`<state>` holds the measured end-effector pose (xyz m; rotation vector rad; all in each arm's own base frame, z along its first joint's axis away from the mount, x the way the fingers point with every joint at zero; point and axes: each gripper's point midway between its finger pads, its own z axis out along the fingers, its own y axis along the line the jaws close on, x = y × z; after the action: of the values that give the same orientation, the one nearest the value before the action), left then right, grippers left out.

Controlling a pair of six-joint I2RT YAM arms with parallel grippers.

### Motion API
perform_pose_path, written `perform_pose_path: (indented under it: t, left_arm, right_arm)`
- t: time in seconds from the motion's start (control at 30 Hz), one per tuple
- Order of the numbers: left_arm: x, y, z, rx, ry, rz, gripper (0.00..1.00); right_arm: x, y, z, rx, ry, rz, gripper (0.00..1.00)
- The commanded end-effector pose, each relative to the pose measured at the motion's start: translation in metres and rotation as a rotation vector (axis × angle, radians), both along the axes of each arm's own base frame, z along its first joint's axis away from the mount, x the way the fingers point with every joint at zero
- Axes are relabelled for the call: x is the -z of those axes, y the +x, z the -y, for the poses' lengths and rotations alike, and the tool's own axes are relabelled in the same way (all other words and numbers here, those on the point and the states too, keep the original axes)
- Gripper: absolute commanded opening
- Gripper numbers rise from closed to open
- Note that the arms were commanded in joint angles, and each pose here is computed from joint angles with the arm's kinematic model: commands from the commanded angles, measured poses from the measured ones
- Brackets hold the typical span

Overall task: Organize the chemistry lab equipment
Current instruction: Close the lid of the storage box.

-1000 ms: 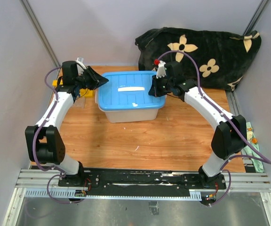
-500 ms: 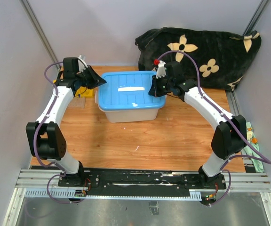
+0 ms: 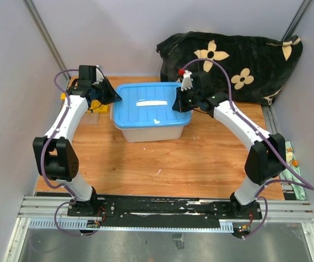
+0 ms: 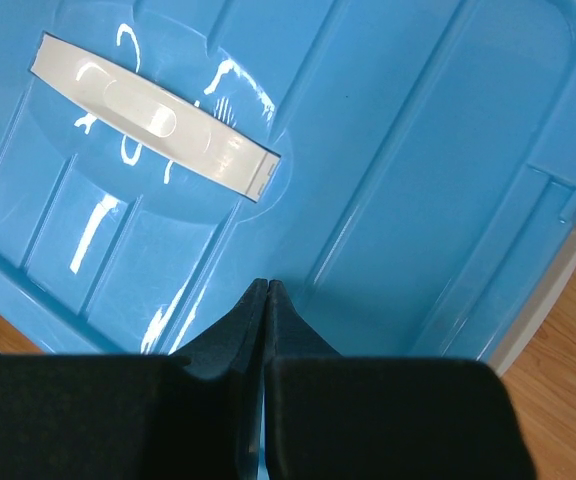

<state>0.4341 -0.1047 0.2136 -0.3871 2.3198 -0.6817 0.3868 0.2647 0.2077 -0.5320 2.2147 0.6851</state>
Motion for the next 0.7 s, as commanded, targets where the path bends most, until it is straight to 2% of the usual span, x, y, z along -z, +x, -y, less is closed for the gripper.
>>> perform_pose_path:
  t: [0.0,0.33,0.67]
  left_arm:
    - [0.013,-0.008,-0.019,-0.044,0.105,-0.053,0.12]
    - [0.030,-0.012,-0.037,-0.108,0.188,-0.110,0.12]
    - [0.056,-0.020,-0.032,-0.091,0.168,-0.155,0.10]
  right_arm:
    - [-0.008,-0.002,-0.002,-0.007,-0.005,0.022,0.01]
    - [-0.006,-0.001,-0.001,-0.003,-0.012,0.021,0.01]
    - [0.001,-0.004,0.000,-0.006,-0.017,0.005,0.01]
